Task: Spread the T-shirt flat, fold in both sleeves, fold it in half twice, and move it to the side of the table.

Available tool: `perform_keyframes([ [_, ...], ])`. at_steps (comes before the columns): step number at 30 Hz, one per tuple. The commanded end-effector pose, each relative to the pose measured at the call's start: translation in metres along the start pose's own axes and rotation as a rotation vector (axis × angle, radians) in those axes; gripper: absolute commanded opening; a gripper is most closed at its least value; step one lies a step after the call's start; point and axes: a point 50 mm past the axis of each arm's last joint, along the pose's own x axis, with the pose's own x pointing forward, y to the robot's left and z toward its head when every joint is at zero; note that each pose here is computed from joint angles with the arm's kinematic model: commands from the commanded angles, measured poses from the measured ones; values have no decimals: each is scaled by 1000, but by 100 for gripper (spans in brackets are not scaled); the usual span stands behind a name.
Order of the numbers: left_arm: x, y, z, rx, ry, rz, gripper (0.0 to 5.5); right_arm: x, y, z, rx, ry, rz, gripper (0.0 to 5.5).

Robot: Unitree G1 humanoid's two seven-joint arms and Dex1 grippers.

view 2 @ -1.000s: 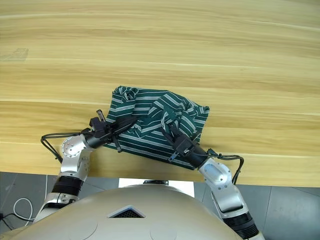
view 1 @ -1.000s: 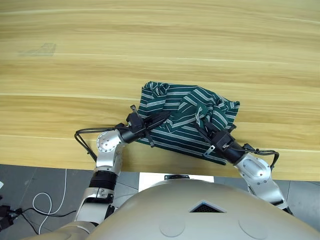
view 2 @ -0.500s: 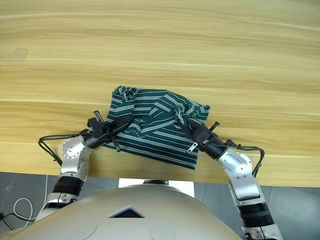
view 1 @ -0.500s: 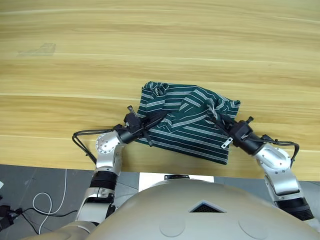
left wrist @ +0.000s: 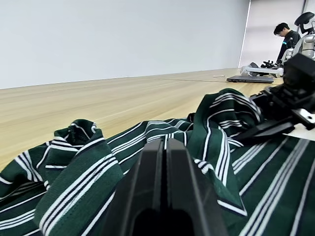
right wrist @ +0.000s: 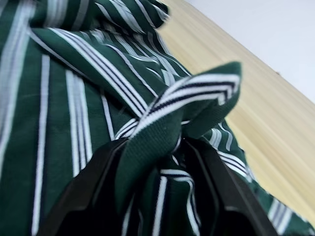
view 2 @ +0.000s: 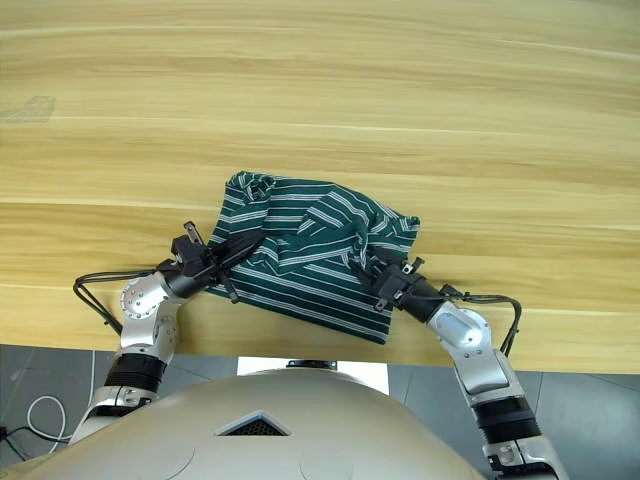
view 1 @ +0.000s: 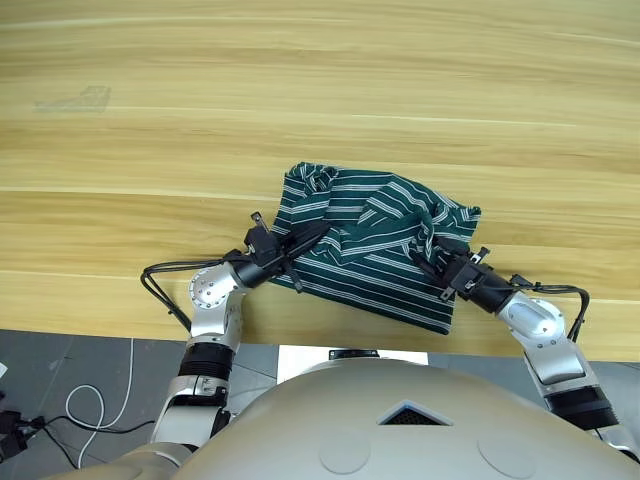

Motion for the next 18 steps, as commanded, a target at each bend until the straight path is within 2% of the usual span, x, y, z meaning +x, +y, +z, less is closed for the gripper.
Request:
perform_keyframes([
  [1,-4,0,-1,1,8,11,0,-8,-1,15,22,-64,50,199],
  [6,-4,-1,-4,-10,13,24,0,-16,-2,38,50,-166,87,199],
  [18,-5,-7,-6,-20,10,34,0,-5,6,23,88,-77,83,199],
])
